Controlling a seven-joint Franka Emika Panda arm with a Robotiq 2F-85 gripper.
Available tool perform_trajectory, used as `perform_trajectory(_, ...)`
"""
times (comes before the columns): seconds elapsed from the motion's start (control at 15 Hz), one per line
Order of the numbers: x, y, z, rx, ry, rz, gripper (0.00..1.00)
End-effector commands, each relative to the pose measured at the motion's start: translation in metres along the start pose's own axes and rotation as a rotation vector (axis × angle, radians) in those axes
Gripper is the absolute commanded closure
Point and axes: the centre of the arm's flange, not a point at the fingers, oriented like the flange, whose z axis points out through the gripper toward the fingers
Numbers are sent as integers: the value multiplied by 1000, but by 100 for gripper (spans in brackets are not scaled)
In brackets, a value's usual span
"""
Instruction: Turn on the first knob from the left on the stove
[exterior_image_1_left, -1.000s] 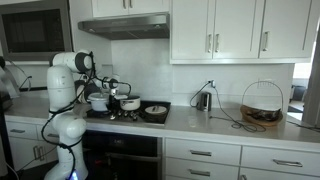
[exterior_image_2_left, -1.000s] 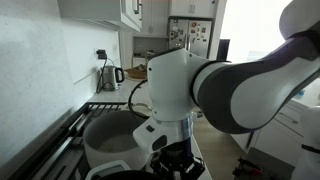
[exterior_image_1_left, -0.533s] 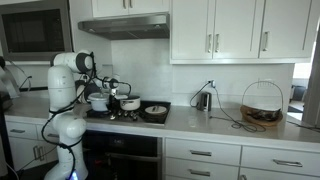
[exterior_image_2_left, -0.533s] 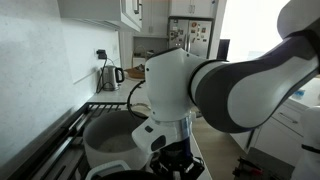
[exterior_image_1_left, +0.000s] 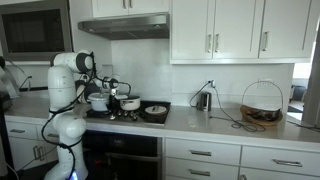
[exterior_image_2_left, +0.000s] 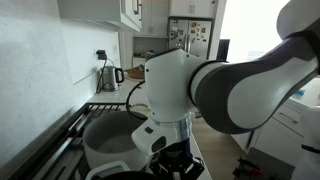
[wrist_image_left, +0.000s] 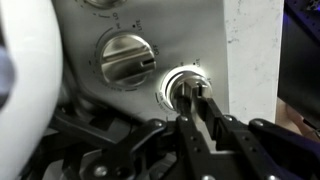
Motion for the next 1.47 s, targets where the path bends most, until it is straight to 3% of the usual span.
perform_trajectory(0.0,6,0,2,55,14,-163,95)
perform_trajectory(0.67,14,2,8,152,28,-609,95)
perform_trajectory(0.93,15,3,8,170,23,-699,95)
perform_trajectory(1.4,17,2,9,185,1,-752,95)
